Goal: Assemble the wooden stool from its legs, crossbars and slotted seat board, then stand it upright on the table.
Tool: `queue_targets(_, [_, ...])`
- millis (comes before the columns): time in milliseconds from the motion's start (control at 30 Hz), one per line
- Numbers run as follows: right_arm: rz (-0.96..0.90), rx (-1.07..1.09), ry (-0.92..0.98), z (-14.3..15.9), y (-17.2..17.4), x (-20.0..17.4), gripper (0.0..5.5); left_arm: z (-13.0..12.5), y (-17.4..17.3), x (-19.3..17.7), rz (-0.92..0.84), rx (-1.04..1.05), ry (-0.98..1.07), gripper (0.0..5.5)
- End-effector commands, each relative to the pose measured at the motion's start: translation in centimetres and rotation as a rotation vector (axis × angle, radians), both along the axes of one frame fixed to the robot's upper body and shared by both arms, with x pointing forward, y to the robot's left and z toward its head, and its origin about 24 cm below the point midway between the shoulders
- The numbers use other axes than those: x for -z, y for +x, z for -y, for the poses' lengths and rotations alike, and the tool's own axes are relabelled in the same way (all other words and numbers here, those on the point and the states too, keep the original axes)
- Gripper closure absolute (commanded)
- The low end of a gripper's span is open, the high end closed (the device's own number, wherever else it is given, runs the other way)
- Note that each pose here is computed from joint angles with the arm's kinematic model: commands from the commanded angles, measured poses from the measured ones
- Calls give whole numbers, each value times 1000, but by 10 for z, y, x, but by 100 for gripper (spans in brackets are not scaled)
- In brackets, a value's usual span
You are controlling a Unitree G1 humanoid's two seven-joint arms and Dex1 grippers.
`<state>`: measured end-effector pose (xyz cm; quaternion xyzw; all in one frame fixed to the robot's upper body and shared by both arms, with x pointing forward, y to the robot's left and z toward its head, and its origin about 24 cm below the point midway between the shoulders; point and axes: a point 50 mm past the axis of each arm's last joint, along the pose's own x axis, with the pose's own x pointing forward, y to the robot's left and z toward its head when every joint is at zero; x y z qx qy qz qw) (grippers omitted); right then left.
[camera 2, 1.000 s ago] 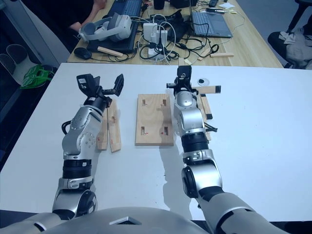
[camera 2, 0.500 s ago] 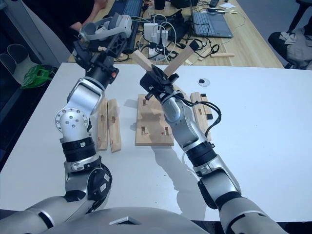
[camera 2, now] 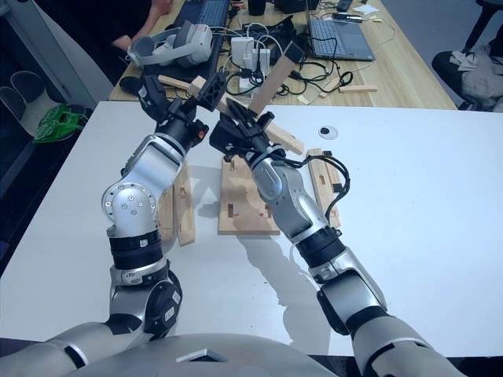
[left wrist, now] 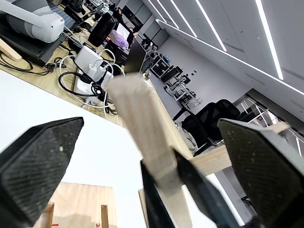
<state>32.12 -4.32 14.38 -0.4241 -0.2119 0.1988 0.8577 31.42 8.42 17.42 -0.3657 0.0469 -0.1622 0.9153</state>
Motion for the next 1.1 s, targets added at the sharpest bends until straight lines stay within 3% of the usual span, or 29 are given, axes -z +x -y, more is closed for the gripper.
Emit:
queue_targets(33, [55, -27, 20, -5, -2, -11, 449, 4, 0, 4, -35, 0, -2, 26])
queue_targets(167, [31, -80, 12, -9, -7, -4, 449, 0, 2, 1, -53, -39, -74, 52])
queue_targets(367, [13, -108, 2, -10, -10, 5, 449, 3, 3, -6, -72, -28, -183, 158])
queue_targets(900, [-14, -99, 20, -7, -7, 9, 449, 9, -1, -17, -52, -1, -191, 412])
queue_targets(1100, [-27, -119, 14, -8, -9, 10, 449, 9, -1, -18, -56, -5, -196, 418])
